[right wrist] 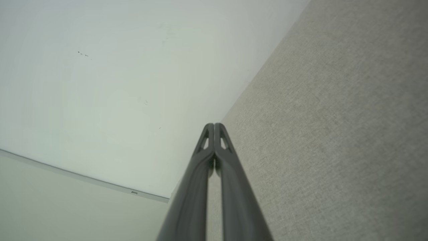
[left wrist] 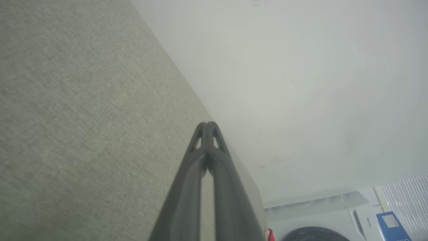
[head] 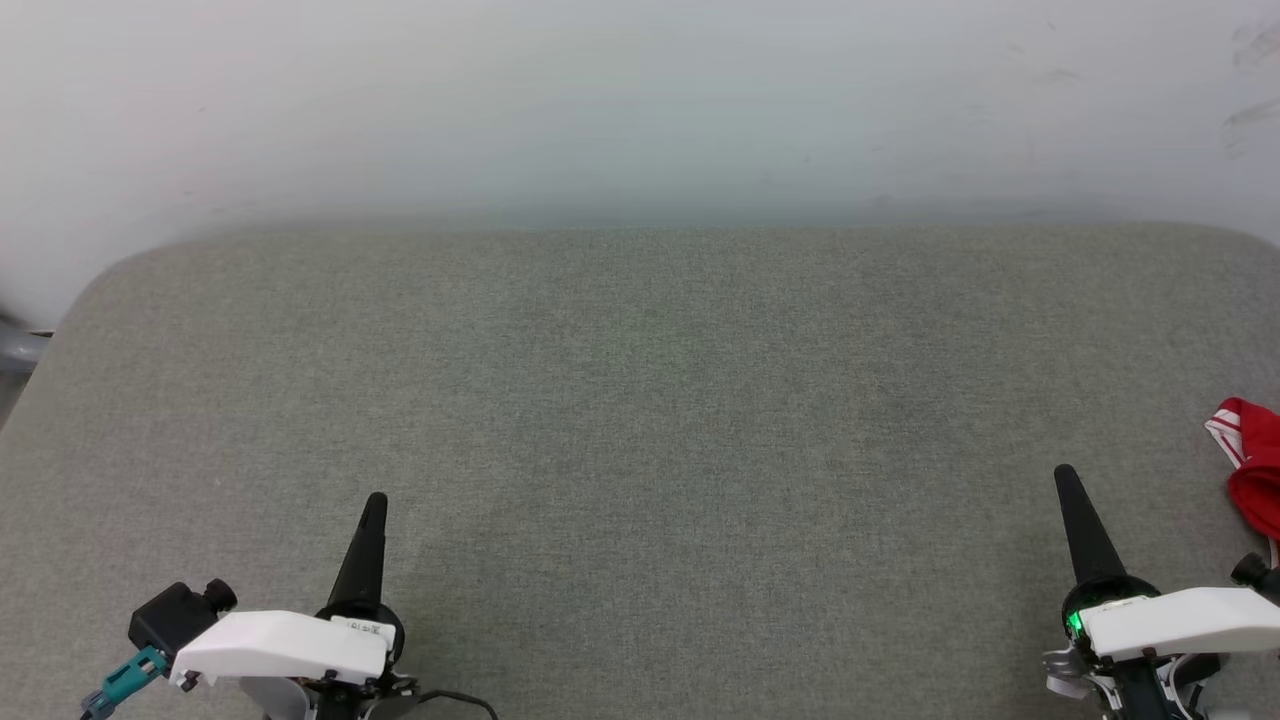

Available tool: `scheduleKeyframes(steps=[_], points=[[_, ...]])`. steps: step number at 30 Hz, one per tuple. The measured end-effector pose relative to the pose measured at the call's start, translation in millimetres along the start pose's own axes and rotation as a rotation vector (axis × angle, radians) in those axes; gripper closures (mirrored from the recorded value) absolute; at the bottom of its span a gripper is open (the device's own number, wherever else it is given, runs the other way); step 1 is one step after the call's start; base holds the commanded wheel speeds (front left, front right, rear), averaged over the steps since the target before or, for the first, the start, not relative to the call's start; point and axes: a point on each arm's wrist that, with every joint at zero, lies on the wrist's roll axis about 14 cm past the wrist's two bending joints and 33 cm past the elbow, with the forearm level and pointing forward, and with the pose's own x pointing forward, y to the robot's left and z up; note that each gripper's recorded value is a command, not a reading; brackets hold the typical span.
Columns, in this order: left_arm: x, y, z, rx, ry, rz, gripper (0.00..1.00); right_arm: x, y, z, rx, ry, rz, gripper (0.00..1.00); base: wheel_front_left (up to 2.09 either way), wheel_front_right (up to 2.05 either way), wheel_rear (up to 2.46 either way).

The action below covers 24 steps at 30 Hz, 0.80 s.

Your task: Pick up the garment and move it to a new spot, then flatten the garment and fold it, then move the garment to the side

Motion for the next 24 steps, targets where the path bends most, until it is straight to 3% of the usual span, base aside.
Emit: scheduleKeyframes(steps=[24], points=[[3.2,-0.2,7.2,-0.231,-0.002,-0.003,1.00,2.3,3.1,1.6,0.231,0.007,0.007,1.00,0.00,0.00,0.00]])
